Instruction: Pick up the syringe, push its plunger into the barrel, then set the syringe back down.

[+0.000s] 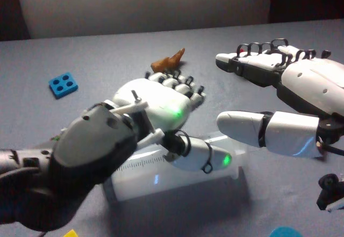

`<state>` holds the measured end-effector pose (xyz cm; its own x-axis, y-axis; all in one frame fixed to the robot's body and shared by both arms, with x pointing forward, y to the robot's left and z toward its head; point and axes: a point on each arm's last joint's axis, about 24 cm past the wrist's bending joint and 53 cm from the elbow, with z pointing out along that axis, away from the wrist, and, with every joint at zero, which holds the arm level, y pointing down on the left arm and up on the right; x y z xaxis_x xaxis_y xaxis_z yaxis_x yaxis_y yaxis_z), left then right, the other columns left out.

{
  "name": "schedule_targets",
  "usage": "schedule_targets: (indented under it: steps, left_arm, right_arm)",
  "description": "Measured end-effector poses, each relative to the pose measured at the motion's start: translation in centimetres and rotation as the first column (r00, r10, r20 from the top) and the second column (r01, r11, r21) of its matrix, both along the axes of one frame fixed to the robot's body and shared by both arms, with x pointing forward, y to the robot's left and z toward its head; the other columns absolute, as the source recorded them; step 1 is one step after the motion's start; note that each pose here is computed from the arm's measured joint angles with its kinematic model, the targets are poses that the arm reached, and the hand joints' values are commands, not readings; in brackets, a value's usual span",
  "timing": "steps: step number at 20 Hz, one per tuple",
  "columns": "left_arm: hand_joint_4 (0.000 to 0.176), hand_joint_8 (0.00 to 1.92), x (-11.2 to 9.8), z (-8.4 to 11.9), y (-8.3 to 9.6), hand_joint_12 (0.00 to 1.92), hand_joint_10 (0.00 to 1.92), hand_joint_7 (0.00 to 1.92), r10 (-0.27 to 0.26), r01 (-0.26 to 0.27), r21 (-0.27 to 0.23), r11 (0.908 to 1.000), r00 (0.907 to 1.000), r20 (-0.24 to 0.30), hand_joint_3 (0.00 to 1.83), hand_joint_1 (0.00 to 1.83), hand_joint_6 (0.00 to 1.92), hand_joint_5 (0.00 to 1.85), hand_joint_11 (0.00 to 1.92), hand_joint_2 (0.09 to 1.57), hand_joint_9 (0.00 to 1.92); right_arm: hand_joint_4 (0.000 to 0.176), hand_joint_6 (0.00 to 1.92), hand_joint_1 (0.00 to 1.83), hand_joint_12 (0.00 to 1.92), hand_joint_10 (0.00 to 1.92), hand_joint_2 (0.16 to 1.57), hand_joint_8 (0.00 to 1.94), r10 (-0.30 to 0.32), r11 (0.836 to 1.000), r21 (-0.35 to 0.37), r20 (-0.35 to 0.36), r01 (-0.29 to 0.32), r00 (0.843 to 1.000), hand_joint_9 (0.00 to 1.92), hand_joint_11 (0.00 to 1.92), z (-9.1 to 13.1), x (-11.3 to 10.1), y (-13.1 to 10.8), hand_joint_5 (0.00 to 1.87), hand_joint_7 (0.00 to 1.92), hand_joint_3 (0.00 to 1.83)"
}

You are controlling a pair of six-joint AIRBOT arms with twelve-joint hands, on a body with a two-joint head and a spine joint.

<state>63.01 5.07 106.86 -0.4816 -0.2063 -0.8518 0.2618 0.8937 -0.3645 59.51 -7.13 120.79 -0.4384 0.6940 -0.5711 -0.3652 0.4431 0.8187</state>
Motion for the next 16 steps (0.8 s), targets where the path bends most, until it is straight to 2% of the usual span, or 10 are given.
schedule_targets:
  steps: [3, 9, 12, 13, 14, 16]
  left_arm:
    - [0.0, 0.0, 0.4, 1.3, 1.4, 0.26, 0.01, 0.09, 0.017, -0.017, 0.0, 0.9999, 0.9997, 0.02, 0.0, 0.0, 0.0, 0.13, 0.0, 1.03, 0.05]
    - [0.0, 0.01, 0.5, 3.4, 3.3, 0.41, 0.01, 0.13, 0.043, -0.043, -0.009, 0.9991, 0.9982, 0.043, 0.0, 0.02, 0.01, 0.15, 0.0, 1.04, 0.1]
    - [0.0, 0.02, 0.2, 4.2, 4.5, 0.65, 0.02, 0.25, 0.073, -0.072, -0.02, 0.9972, 0.9966, 0.039, 0.0, 0.03, 0.01, 0.23, 0.0, 1.04, 0.22]
    - [0.0, 0.02, 0.1, 4.4, 4.8, 0.78, 0.03, 0.32, 0.086, -0.086, -0.025, 0.996, 0.9957, 0.033, 0.0, 0.07, 0.01, 0.27, 0.0, 1.05, 0.29]
    - [0.0, 0.01, -0.1, 4.6, 5.3, 0.92, 0.02, 0.38, 0.104, -0.103, -0.031, 0.9942, 0.9942, 0.03, 0.0, 0.08, 0.01, 0.34, 0.0, 1.05, 0.36]
    - [0.0, 0.01, -0.2, 5.0, 6.1, 1.02, 0.03, 0.53, 0.141, -0.14, -0.044, 0.9892, 0.9898, 0.024, 0.0, 0.1, 0.01, 0.48, 0.09, 1.09, 0.5]
  right_arm:
    - [0.0, 0.0, 0.13, 0.78, 0.0, 1.11, 0.0, 0.0, 1.0, -0.006, 0.005, 0.0, 1.0, 0.24, 0.0, 0.0, 0.0, 0.1, 0.24, 0.25, 0.0]
    - [0.0, 0.01, 0.14, 0.95, 0.01, 1.1, 0.01, -0.004, 1.0, -0.008, 0.016, 0.004, 1.0, 0.29, 0.0, 0.2, 0.0, 0.0, 0.3, 0.29, 0.0]
    - [0.0, 0.01, 0.18, 0.99, 0.01, 1.1, 0.01, -0.001, 1.0, -0.007, 0.017, 0.001, 1.0, 0.33, 0.0, 0.2, 0.0, 0.2, 0.34, 0.34, 0.0]
    - [0.0, 0.01, 0.15, 1.01, 0.01, 1.11, 0.01, 0.0, 1.0, -0.007, 0.018, 0.0, 1.0, 0.36, 0.0, 0.2, 0.0, 0.2, 0.37, 0.37, 0.0]
    - [0.0, 0.01, 0.19, 1.07, 0.02, 1.09, 0.01, -0.001, 1.0, -0.006, 0.019, 0.001, 1.0, 0.42, 0.01, 0.2, 0.0, 0.2, 0.44, 0.43, 0.0]
    - [0.0, 0.01, 0.21, 1.13, 0.03, 1.11, 0.01, -0.003, 1.0, -0.008, 0.023, 0.003, 1.0, 0.6, 0.14, 0.3, 0.0, 0.2, 0.59, 0.62, 0.0]
